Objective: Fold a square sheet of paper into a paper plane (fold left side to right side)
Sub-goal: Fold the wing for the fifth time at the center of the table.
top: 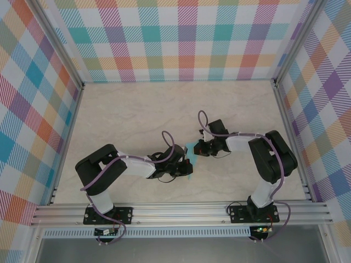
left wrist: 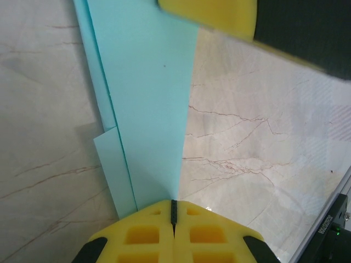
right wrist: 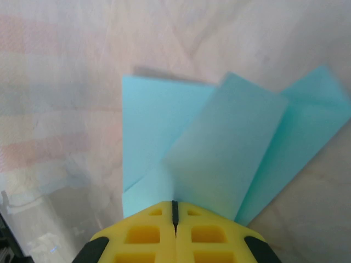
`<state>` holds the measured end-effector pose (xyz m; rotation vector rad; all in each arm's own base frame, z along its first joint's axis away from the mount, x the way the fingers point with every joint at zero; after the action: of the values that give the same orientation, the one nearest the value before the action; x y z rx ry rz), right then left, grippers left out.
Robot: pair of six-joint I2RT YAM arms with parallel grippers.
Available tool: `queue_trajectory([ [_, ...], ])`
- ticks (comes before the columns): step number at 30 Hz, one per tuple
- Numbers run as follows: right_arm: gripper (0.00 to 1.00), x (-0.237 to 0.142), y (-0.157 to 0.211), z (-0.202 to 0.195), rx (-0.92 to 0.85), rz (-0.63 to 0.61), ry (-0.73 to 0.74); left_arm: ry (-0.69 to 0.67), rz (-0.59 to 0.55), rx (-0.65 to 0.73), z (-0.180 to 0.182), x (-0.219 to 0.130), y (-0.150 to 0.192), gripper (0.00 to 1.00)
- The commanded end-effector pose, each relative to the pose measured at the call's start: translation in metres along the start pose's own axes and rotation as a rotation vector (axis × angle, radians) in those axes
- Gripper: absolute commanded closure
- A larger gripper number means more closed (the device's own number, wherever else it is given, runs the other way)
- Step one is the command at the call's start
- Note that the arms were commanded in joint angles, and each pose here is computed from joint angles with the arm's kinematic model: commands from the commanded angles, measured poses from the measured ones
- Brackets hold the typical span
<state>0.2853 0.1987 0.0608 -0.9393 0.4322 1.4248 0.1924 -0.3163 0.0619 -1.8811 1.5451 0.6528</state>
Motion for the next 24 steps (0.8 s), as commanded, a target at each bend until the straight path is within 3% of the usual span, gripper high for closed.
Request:
queue_trajectory([
  [1,1.0,-0.005,-0.033,-0.029,-0.018,-0.109,0.154,-0.165,0.117,-0.039,0.042,0.002,0.029,1.0],
  [13,1.0,-0.016,-0.068,-0.056,0.028,-0.151,0.184,-0.148,0.113,-0.035,0.037,0.002,0.027,1.0],
  [20,0.99,-0.047,-0.092,-0.043,-0.022,-0.2,0.201,-0.13,0.105,-0.031,0.032,0.003,0.025,1.0],
  [24,0.99,-0.062,-0.079,-0.02,-0.019,-0.209,0.12,-0.119,0.098,-0.027,0.028,0.002,0.023,1.0],
])
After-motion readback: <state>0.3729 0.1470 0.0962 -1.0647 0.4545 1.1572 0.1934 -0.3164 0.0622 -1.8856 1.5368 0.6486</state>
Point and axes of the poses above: each hand's point on the last joint's axis, 136 mm out from that joint toward the fingers, its own x axis out along the fingers, its own z axis along the line the jaws close on, y = z × x, the point moved 6 cm from there along -x, back along the fingers, and after that the axes turned 7 degrees about -x, right-handed, at the moved point
